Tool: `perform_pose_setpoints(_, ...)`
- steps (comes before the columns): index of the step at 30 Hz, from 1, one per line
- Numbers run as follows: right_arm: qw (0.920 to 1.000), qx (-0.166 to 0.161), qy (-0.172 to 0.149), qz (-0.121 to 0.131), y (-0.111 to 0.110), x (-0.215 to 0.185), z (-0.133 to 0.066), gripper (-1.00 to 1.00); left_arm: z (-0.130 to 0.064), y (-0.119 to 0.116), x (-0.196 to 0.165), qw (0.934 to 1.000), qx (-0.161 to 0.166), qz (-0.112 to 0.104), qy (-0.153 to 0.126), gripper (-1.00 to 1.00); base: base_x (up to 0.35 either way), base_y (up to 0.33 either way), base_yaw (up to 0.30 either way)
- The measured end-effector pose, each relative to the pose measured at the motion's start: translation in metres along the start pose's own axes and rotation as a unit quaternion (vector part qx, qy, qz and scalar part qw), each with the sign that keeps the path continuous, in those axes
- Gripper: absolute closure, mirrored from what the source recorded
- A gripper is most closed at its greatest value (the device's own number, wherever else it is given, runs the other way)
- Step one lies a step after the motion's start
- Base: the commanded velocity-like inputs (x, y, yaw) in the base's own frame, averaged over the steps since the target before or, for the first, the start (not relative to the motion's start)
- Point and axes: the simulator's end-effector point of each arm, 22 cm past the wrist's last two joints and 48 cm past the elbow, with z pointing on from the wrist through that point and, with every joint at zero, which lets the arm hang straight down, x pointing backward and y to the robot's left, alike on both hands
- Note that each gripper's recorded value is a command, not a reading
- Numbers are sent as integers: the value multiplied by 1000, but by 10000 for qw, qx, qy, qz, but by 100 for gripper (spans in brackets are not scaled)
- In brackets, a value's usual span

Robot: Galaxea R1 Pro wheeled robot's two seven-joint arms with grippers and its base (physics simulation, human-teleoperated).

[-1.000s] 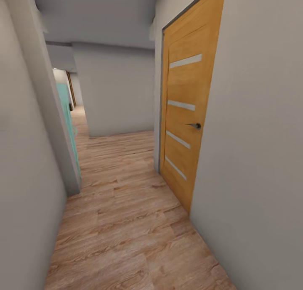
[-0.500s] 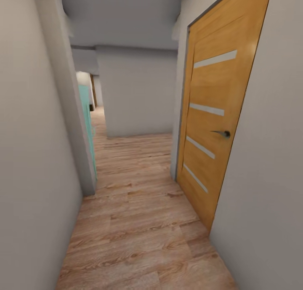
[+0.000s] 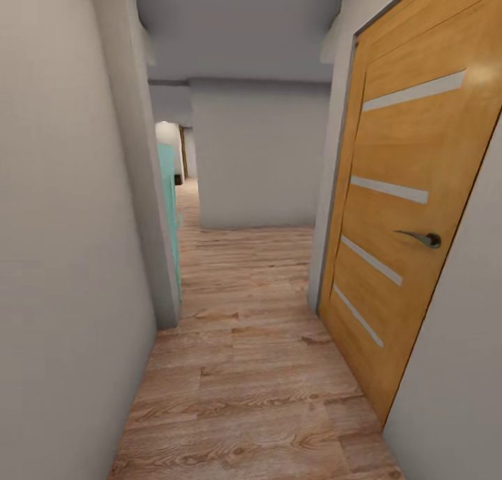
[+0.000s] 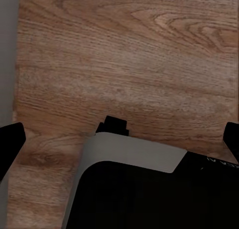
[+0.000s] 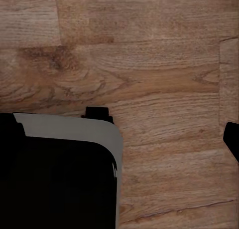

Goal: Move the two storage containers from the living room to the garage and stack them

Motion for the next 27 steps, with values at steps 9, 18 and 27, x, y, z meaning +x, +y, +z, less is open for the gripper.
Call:
perform_pose_setpoints(9,10000,-29,-15,-91,1,-1,0,-100,0,0,0,10000,-2,0,-1,-100,323,0,7)
perform_pose_setpoints(18,9999,-40,-3,-111,2,0,0,-100,0,0,1,10000,-2,2,14,-100,323,0,0)
perform_pose_setpoints(27,9999,-18,11,-115,-1,1,0,-100,0,0,1,10000,-2,2,21,-100,323,0,0)
